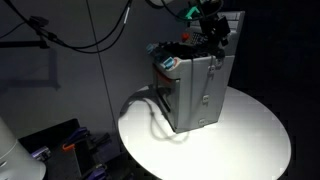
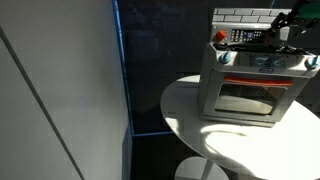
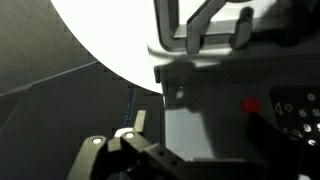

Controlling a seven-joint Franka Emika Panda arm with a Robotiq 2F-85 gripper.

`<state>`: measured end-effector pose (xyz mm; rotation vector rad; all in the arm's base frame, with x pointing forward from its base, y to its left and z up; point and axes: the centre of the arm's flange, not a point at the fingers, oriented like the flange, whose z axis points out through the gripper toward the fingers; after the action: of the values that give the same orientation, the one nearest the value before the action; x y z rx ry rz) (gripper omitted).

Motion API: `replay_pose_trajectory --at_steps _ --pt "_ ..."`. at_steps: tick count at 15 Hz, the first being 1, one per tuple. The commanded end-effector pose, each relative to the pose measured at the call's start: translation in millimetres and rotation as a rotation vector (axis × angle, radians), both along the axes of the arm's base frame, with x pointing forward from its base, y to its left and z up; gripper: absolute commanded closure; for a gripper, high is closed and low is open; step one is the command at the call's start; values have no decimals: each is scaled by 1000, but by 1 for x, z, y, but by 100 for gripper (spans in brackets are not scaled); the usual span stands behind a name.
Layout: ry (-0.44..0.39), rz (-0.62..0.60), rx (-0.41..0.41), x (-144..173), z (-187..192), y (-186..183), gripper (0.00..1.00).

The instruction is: Push the top right button on the toy stove twice

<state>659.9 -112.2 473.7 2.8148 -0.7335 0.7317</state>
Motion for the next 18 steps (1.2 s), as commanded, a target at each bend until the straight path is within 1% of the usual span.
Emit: replay_pose_trajectory --at_steps 1,4,7,13,18 --pt "-32 -22 -8 16 9 -2 0" --pt "-18 -17 -2 9 10 -1 0" --pt "14 -16 2 1 11 2 0" --pt "29 -16 11 -4 18 4 0" --pt "24 -18 17 -3 21 4 0"
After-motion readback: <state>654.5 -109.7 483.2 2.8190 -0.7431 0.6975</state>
